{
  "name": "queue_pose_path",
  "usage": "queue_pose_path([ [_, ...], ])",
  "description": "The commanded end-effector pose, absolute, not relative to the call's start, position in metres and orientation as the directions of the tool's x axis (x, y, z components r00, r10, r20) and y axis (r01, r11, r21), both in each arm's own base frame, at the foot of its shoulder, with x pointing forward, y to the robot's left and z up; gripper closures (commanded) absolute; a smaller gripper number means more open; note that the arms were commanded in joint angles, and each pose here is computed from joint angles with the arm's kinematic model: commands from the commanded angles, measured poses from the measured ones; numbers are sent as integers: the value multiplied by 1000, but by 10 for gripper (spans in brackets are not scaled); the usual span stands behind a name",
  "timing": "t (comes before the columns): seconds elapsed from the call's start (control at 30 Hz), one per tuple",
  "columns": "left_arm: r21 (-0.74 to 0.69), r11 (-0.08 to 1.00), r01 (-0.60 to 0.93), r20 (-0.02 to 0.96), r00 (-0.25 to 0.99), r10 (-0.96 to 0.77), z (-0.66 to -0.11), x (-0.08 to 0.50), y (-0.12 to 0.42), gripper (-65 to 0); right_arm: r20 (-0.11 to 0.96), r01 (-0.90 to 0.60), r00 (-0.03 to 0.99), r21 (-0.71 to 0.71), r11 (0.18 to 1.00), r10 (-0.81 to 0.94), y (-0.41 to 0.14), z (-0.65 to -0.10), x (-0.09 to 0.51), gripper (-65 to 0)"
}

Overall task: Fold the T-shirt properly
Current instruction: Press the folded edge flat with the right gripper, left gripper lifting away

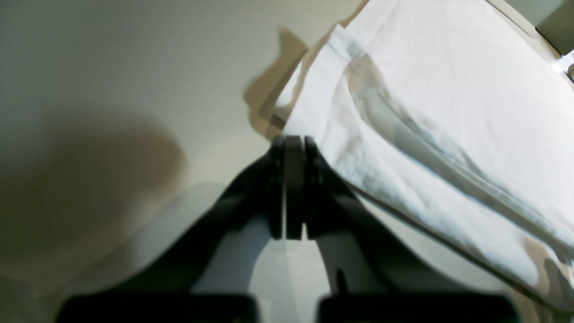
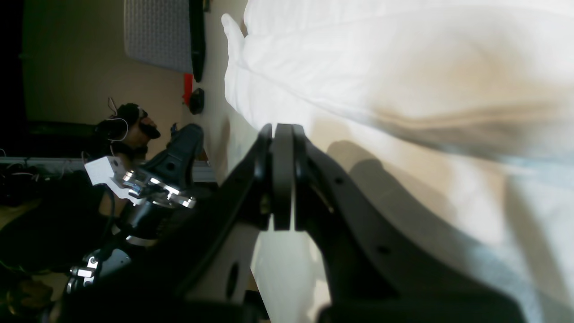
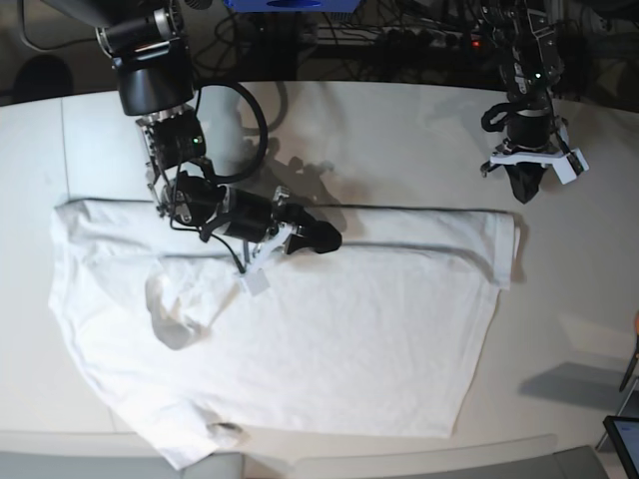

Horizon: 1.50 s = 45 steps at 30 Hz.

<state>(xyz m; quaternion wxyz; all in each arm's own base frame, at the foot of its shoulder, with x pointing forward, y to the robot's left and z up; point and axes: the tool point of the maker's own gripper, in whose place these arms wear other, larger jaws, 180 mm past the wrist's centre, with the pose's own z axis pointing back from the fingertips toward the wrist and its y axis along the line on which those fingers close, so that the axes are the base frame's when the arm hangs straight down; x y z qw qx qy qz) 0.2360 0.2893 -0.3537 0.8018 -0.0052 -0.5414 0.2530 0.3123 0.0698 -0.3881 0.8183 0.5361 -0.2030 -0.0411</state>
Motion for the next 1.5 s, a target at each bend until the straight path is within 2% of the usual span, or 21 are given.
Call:
queue_pose_path([
  [0.0, -277, 881, -383, 887, 250, 388, -340, 241, 292, 0, 257, -119, 926, 894, 432, -277, 69, -395, 305, 0],
  [0.13, -278, 881, -383, 887, 250, 388, -340, 241, 293, 0, 95, 116, 913, 871, 477, -396, 50, -423, 298, -1],
  [0.17, -278, 881, -383, 887, 250, 388, -340, 241, 293, 0, 96, 137, 899, 866, 482, -428, 47, -421, 301, 0],
  [0.33, -279, 880, -385, 887, 249, 390, -341, 242, 293, 0, 220, 73, 860, 840, 538, -460, 44, -388, 312, 0],
  [0.7, -267, 872, -411, 894, 231, 383, -336, 239, 306, 0, 255, 177, 821, 737, 652, -511, 29, -380, 317, 0],
  [0.9, -258, 868, -425, 898, 226, 377, -334, 235, 313, 0, 308, 139, 844, 664, 734, -439, 46, -384, 307, 0],
  [1.17, -257, 868, -424, 898, 227, 377, -334, 235, 313, 0, 367, 98, 837, 629, 771, -406, 51, -381, 315, 0],
  [1.47, -255, 869, -424, 896, 234, 377, -335, 232, 312, 0, 347, 130, 849, 593, 795, -398, 44, -399, 323, 0],
])
